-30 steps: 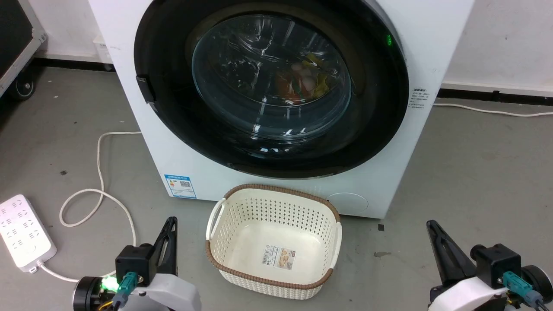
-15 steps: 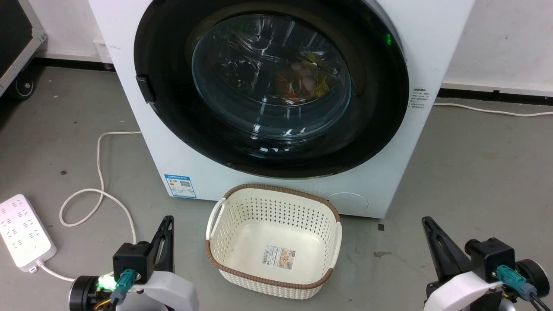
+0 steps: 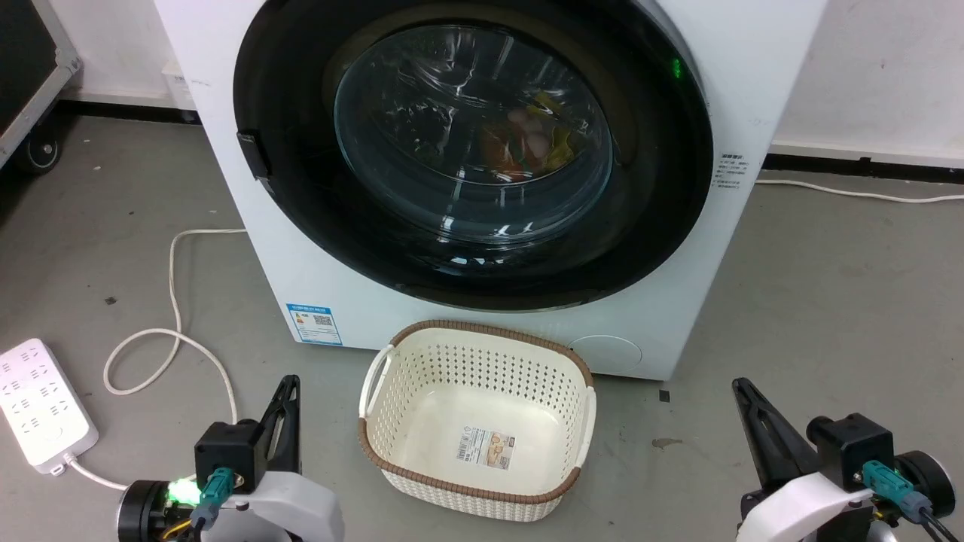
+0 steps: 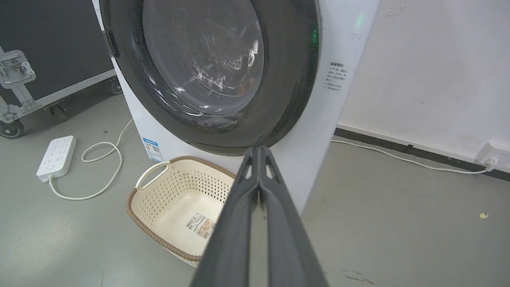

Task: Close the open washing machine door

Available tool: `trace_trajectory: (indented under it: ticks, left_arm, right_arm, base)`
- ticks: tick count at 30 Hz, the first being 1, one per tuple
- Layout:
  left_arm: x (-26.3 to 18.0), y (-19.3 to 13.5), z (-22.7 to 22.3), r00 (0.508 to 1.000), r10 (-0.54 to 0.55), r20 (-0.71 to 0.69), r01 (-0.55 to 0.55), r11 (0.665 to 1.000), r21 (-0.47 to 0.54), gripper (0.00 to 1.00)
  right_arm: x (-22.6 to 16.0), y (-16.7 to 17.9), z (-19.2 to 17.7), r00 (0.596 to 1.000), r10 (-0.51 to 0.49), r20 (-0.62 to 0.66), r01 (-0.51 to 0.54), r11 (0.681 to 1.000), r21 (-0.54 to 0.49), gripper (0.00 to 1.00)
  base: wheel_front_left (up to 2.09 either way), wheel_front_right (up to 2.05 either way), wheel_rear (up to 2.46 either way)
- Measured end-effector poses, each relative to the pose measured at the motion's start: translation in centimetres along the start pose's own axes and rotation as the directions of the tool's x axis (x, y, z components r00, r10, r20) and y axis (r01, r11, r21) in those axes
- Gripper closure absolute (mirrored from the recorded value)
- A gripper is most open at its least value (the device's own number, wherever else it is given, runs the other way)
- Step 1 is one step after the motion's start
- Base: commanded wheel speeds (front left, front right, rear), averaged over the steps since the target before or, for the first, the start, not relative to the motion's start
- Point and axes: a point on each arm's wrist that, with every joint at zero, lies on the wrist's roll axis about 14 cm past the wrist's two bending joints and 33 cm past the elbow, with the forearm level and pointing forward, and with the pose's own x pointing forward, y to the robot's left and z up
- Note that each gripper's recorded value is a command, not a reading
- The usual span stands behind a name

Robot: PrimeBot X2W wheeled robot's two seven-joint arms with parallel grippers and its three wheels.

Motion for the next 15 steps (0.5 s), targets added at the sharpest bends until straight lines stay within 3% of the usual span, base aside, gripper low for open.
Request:
trace_trajectory:
  ticks: [15]
  left_arm:
    - [0.01, 0.01, 0.00, 1.000, 0.000, 0.000, 0.000, 1.000, 0.000, 1.00]
  right_arm:
    - [0.01, 0.01, 0.00, 1.000, 0.000, 0.000, 0.000, 1.000, 0.000, 1.00]
  base:
    - [0.00, 0.00, 0.00]
